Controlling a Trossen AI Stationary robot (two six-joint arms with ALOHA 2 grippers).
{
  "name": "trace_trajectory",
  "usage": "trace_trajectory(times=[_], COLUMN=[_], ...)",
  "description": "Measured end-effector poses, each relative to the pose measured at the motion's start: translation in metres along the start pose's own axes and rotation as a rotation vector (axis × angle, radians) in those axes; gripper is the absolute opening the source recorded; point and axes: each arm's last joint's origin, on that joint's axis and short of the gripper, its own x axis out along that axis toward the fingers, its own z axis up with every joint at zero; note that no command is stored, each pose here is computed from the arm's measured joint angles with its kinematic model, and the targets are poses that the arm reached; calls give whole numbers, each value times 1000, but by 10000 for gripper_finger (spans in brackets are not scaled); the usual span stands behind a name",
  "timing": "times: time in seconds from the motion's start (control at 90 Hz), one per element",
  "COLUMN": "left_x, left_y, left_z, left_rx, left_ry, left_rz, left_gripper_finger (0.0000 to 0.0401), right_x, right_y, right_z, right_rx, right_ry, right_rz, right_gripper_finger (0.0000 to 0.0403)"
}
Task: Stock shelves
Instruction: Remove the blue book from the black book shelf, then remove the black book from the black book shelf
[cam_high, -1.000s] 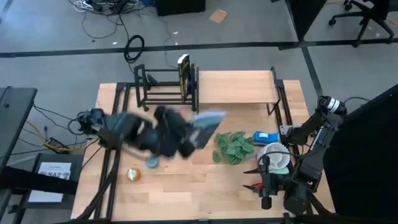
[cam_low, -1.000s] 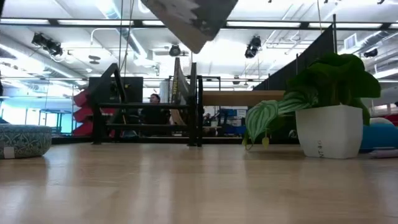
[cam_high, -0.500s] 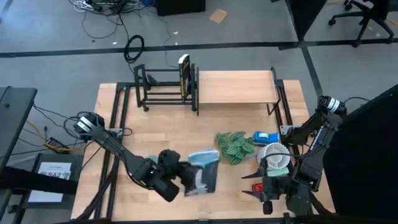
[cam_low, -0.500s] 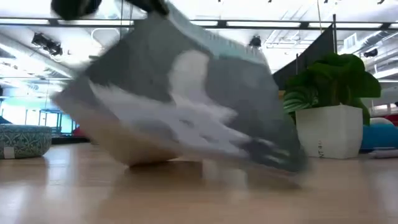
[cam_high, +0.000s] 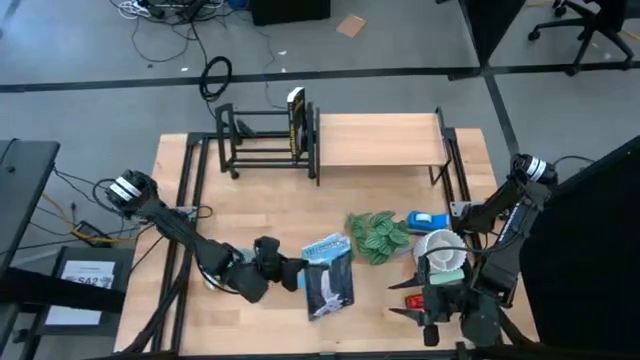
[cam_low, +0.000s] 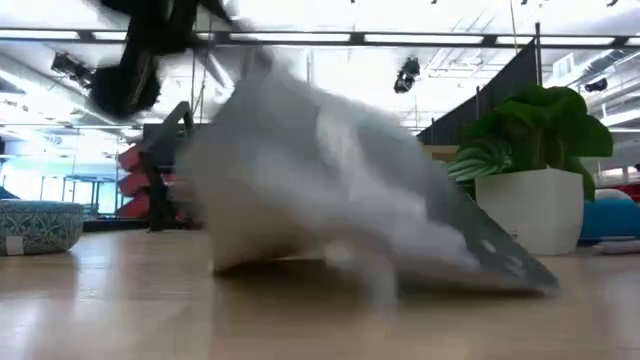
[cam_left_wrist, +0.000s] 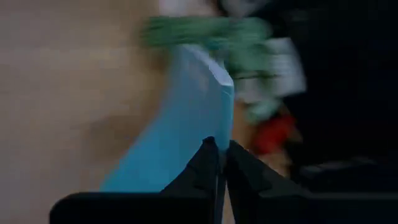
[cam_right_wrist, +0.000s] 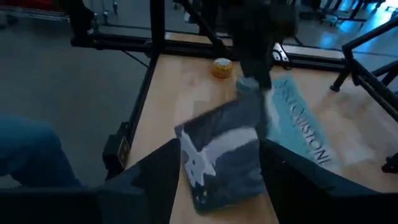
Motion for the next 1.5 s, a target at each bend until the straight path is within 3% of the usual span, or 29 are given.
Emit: trace_trajectory(times=[0.089,0.156,0.244,0.4,0.533,0.656,0.878,1.1,1.233,1.378,1.5], left_x=[-13,-22,-23,-13,-17,-17,-14,-17,-21,-23,-24], left_y=[-26,-31,-11,64,109,123,121,111,83,32,-17], left_z=[12,20,21,10,5,9,13,18,32,61,97], left_rx=[31,50,56,-35,-143,-135,-94,-106,-26,161,413], left_ry=[38,44,42,21,-32,-84,-84,-65,-112,-173,-244], left_rz=[-188,-228,-128,104,165,188,179,115,38,31,159], left_gripper_finger=[0,0,0,0,0,3,37,128,144,127,97], right_x=[3,5,9,9,8,8,11,11,11,11,13], right_y=[-2,-3,-6,-6,-5,-4,-6,-6,-6,-6,-8], right_z=[1,2,3,4,3,4,4,4,4,4,5], right_rx=[-2,-9,-5,0,1,0,-5,-6,-9,-19,-21], right_ry=[0,1,3,2,8,9,9,9,13,13,14], right_rz=[-9,-18,-31,-26,-3,3,-6,-5,2,2,-7], right_gripper_finger=[189,188,186,185,187,185,181,182,179,178,180])
